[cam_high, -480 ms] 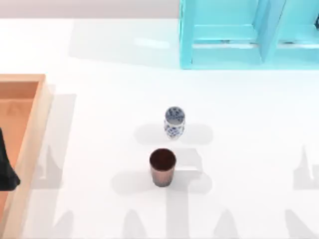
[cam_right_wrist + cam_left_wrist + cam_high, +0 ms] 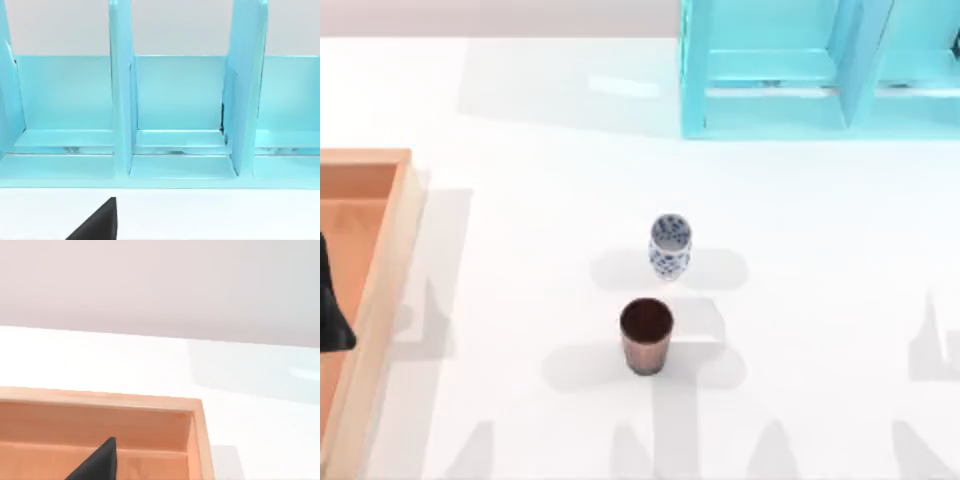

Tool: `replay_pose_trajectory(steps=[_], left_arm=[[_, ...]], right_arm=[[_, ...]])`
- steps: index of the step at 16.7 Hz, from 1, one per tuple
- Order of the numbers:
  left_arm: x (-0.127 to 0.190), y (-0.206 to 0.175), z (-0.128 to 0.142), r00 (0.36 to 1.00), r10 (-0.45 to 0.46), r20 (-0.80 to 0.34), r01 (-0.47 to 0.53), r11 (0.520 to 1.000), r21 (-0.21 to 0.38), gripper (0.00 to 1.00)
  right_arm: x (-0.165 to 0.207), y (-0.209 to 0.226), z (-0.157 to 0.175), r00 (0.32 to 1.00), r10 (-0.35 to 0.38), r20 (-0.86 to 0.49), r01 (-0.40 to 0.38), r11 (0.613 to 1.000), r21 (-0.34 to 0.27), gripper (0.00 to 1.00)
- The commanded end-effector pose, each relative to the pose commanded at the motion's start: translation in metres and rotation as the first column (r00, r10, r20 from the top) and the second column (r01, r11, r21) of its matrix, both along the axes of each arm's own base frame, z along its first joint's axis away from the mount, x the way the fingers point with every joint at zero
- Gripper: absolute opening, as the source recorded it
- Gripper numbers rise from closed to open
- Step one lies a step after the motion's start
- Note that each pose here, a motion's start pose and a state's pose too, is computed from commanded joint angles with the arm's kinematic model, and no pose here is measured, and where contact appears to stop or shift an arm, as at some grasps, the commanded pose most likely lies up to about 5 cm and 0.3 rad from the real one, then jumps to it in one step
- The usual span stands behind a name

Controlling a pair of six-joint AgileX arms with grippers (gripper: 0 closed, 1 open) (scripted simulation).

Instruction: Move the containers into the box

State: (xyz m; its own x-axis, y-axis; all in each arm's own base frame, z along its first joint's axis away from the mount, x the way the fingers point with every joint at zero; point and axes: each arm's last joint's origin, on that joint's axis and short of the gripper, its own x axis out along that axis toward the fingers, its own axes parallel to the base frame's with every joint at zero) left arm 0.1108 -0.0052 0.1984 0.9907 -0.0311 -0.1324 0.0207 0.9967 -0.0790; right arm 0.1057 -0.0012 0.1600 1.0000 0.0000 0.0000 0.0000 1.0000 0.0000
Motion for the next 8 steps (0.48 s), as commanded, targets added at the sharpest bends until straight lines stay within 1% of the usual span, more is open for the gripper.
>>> replay_pose_trajectory(steps=[2,4,6,8], left_arm=[[0.009,-0.003,0.022,0.995,-0.011,-0.103,0.006,0.999,-0.043,1.0],[0.024,-0.008,0.046,0.973,-0.024,-0.23,0.004,0.996,-0.084,1.0],[0.046,-0.016,0.07,0.928,-0.037,-0.371,-0.006,0.993,-0.115,1.0],[0.075,-0.029,0.089,0.857,-0.049,-0.514,-0.021,0.991,-0.129,1.0]], right_arm=[[0.0,0.0,0.0,1.0,0.0,0.0,0.0,1.0,0.0,1.0],[0.0,0.0,0.0,1.0,0.0,0.0,0.0,1.0,0.0,1.0],[0.0,0.0,0.0,1.0,0.0,0.0,0.0,1.0,0.0,1.0],[0.0,0.0,0.0,1.0,0.0,0.0,0.0,1.0,0.0,1.0]])
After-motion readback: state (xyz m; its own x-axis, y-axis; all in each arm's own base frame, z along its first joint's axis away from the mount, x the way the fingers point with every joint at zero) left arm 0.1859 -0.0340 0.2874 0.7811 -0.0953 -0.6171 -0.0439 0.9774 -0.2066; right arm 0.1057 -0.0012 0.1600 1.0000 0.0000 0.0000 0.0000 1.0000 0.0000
